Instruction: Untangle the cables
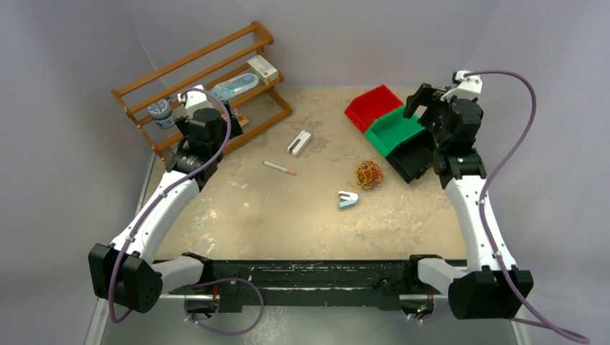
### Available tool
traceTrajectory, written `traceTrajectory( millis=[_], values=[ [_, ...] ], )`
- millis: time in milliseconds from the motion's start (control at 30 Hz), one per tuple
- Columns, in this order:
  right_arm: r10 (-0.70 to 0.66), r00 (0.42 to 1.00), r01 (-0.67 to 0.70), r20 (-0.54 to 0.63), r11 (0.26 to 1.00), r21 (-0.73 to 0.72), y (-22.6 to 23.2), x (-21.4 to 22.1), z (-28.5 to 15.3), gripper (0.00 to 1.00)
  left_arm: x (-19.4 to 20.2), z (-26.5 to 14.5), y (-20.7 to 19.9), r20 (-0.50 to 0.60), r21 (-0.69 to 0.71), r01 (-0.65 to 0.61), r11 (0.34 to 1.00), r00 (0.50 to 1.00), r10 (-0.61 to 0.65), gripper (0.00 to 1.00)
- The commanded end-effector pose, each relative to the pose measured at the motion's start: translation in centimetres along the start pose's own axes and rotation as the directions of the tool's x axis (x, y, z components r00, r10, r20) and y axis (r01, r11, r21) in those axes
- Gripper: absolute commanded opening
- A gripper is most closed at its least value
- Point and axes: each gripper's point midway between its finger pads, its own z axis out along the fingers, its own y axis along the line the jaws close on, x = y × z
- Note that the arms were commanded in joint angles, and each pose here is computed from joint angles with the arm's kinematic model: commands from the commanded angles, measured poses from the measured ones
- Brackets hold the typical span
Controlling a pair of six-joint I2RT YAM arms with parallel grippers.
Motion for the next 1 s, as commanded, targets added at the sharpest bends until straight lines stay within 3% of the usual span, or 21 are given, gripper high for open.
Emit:
traceTrajectory(
  millis=[0,200,433,800,967],
  values=[
    [-0.005,0.994,0.003,-0.105,1.000,-0.013,0.4,1.2,0.6,0.99,-1.3,0.2,-0.8,0.016,0.040,-0.022,0.999,1.000,0.021,0.95],
    [0.024,0.955,-0.021,-0.297,1.000,0.012,2.4,8.0,1.4,0.99,-0.9,0.6,-0.2,0.001,0.037,-0.037,0.999,0.999,0.037,0.97],
    [-0.026,0.848,0.026,-0.529,1.000,-0.009,4.8,16.6,1.1,0.99,0.6,1.5,-0.5,-0.064,0.076,-0.045,0.996,0.997,0.050,0.99],
    [-0.099,0.726,0.127,-0.681,0.992,-0.009,3.2,24.2,1.1,0.99,0.7,2.4,0.1,-0.095,0.102,0.003,0.995,0.995,0.007,0.99],
    [-0.115,0.674,0.099,-0.730,0.993,-0.065,4.0,27.0,0.6,0.99,0.6,2.4,0.3,-0.098,0.106,0.015,0.994,0.995,-0.004,0.99]
  ],
)
